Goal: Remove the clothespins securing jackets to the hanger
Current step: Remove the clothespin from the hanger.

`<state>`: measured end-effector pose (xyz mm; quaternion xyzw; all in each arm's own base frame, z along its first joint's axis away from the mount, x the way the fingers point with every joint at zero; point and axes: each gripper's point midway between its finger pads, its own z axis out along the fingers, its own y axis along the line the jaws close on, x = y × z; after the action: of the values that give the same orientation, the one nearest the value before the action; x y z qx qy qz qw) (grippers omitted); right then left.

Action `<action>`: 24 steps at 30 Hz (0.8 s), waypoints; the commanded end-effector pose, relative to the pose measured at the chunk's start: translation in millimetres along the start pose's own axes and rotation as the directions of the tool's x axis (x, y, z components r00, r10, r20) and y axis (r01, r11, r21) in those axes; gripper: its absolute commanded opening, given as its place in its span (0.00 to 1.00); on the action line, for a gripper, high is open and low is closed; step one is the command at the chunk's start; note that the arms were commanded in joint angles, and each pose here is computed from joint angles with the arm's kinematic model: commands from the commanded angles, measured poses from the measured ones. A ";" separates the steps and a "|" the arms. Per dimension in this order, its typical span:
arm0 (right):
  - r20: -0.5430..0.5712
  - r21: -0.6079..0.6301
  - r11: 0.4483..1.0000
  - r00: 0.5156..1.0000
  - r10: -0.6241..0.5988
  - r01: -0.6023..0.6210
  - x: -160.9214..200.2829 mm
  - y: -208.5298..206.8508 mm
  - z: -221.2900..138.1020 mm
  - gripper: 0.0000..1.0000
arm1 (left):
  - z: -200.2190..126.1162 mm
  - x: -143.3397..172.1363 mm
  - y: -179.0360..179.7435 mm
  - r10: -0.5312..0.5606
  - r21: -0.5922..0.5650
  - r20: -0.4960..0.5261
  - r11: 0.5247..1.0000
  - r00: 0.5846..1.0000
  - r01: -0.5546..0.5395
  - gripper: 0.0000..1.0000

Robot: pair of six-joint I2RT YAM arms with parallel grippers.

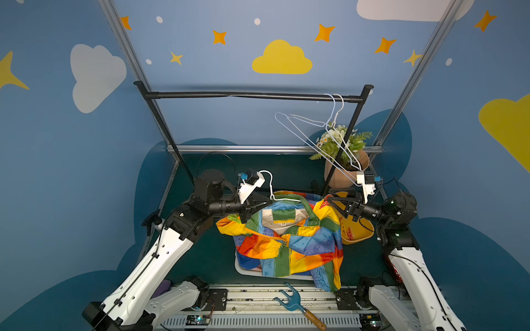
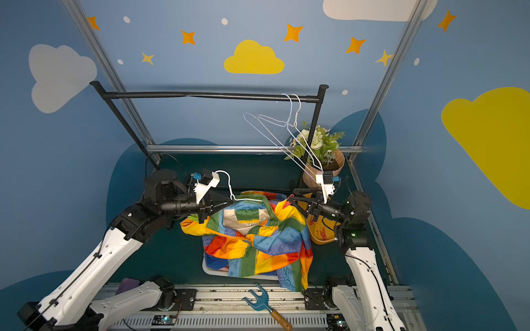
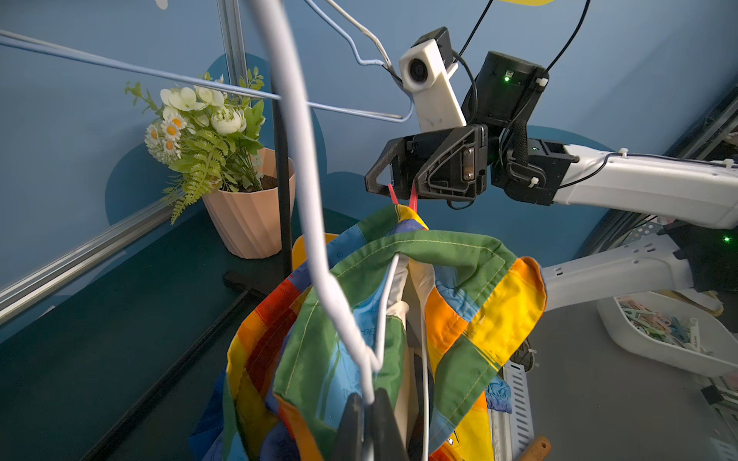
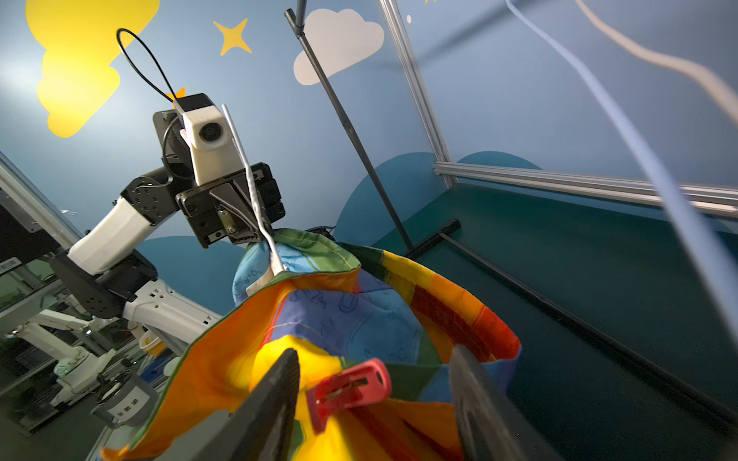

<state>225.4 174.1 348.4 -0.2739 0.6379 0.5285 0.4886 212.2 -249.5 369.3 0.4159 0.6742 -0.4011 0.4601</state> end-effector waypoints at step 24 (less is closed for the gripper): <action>0.022 -0.026 1.000 1.000 0.012 -0.012 -12.3 11.0 10.8 0.34 | -6.4 -12.5 -5.2 0.031 0.003 0.056 0.999 0.998 -0.032 0.04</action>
<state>225.5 185.0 353.1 -0.2698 0.6319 0.5435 0.4822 210.6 -248.5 373.0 0.4150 0.6679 -0.4020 0.4692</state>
